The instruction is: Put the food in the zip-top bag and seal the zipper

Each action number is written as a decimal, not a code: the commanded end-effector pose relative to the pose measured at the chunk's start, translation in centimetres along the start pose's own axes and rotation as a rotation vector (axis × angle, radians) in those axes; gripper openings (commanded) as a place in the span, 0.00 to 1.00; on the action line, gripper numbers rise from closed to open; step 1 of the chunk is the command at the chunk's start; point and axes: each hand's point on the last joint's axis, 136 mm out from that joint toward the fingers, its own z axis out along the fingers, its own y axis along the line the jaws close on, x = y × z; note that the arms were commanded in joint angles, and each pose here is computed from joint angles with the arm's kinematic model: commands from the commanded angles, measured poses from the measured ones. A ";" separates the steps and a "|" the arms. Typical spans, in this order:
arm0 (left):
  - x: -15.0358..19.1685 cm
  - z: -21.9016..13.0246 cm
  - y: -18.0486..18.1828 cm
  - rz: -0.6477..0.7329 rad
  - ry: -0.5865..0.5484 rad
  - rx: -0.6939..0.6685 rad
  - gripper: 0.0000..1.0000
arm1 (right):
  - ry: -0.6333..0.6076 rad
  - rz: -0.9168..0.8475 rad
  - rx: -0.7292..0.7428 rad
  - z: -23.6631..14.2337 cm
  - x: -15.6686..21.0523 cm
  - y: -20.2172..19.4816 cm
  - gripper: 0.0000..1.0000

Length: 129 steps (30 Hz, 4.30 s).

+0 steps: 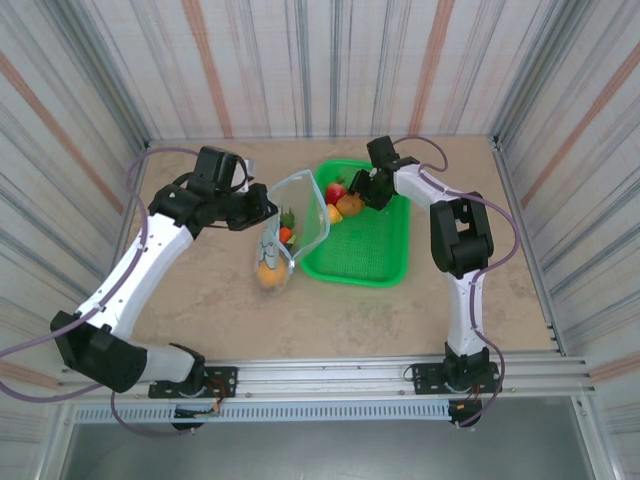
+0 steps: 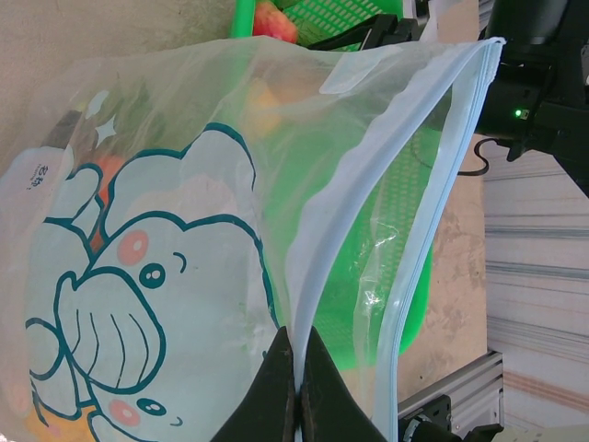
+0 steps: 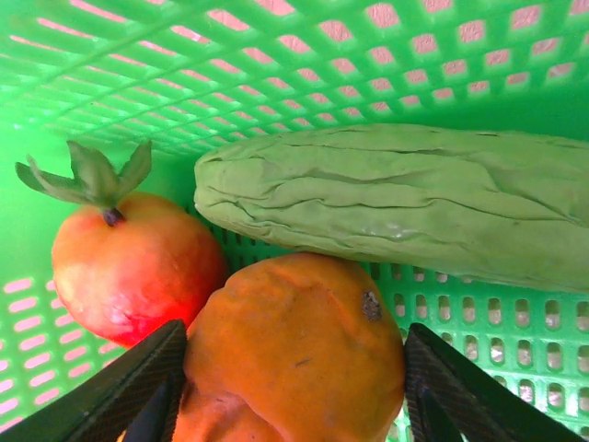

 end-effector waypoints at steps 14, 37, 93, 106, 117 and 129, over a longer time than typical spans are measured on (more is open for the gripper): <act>-1.1 -0.1 -0.1 0.018 -0.018 -0.007 0.00 | -0.109 -0.023 -0.067 -6.6 -1.5 1.3 0.48; -1.9 1.0 -1.2 -0.051 0.006 0.049 0.00 | -0.424 -0.611 -0.295 -28.4 8.1 12.3 0.49; -1.6 -1.6 -0.4 -0.019 -0.044 0.018 0.00 | -0.348 -0.849 -0.287 -25.3 14.4 18.6 0.69; -0.7 -1.1 -0.2 -0.024 -0.019 0.017 0.00 | -0.330 -0.443 -0.103 -21.6 8.1 6.6 0.68; 0.6 -1.0 0.4 -0.025 -0.001 0.014 0.00 | -0.078 -0.373 -0.034 -11.3 7.3 4.1 0.74; 3.4 -1.3 2.5 -0.045 0.043 -0.033 0.00 | 0.039 -0.317 -0.045 -2.5 6.1 6.2 0.76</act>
